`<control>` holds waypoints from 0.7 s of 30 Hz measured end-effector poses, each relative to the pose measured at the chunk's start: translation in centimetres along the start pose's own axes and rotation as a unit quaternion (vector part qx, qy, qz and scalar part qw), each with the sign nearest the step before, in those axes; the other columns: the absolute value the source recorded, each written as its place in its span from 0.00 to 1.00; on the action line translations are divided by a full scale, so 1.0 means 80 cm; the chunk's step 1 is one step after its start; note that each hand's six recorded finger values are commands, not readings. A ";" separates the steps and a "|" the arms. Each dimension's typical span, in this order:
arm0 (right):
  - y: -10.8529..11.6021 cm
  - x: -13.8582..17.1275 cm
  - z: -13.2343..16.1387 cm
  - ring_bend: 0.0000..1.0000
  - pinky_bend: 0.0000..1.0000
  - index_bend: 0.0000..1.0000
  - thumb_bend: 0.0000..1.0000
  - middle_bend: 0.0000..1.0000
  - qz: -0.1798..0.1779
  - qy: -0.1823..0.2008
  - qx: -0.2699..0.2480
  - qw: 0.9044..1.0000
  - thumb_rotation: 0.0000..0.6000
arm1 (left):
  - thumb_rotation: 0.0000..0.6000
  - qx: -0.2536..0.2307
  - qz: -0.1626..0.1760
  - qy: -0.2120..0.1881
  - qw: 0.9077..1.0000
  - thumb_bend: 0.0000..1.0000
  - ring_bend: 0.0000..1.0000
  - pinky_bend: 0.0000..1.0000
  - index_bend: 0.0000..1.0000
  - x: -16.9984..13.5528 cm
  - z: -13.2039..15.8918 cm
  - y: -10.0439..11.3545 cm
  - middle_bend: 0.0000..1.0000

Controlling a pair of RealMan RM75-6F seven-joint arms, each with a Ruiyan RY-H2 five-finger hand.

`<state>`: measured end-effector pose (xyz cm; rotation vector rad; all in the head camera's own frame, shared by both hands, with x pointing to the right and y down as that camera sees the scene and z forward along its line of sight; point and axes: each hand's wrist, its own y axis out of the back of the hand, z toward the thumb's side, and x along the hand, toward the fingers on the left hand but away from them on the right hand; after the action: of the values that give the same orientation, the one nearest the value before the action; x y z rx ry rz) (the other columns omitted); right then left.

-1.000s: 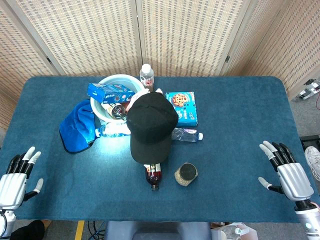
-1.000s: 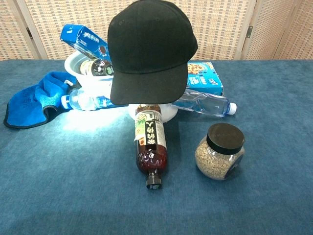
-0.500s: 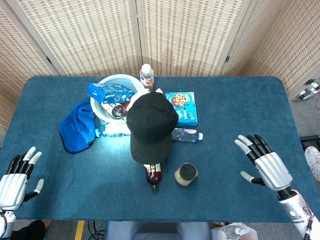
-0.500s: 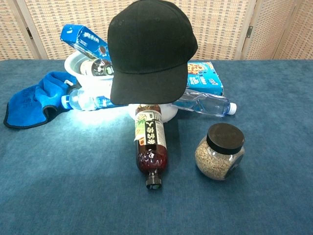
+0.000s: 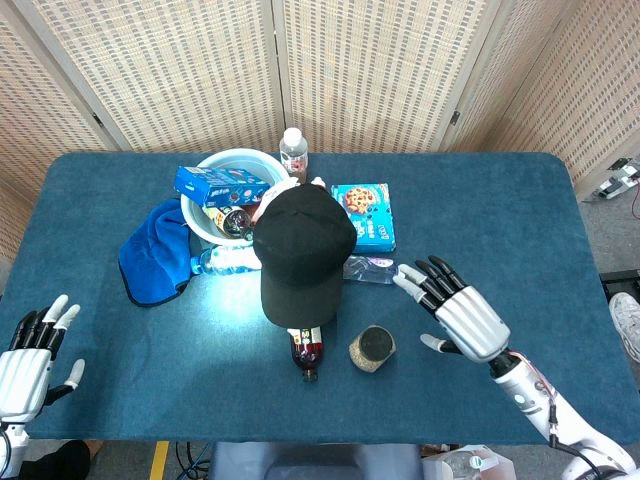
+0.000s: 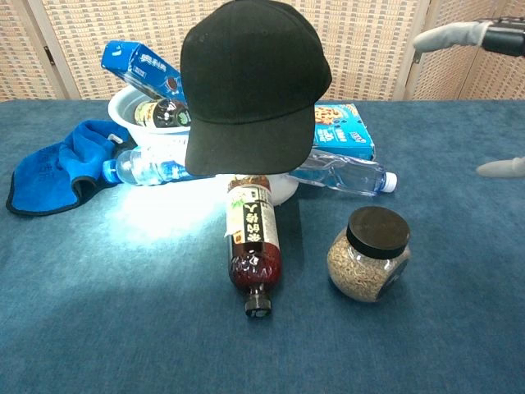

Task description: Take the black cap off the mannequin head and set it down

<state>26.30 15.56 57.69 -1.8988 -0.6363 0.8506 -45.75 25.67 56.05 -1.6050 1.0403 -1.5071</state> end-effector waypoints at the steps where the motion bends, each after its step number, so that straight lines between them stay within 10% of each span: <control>1: -0.002 -0.007 0.005 0.00 0.00 0.12 0.00 0.07 -0.003 0.007 0.003 1.000 1.00 | 1.00 0.000 0.000 0.001 1.000 0.38 0.00 0.00 0.04 0.000 0.000 0.000 0.00; 16: -0.027 -0.054 0.066 0.00 0.00 0.27 0.00 0.12 -0.024 0.096 -0.001 0.995 1.00 | 1.00 0.002 -0.005 0.004 1.000 0.38 0.00 0.00 0.04 0.001 -0.002 -0.004 0.00; 21: -0.032 -0.061 0.076 0.14 0.11 0.27 0.00 0.22 -0.027 0.107 -0.002 0.994 1.00 | 1.00 0.002 -0.006 0.004 1.000 0.38 0.00 0.00 0.04 0.001 -0.003 -0.005 0.00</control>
<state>18.31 16.42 59.44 -1.9342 -0.5555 0.6010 -45.92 25.77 56.45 -1.6068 1.0334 -1.5252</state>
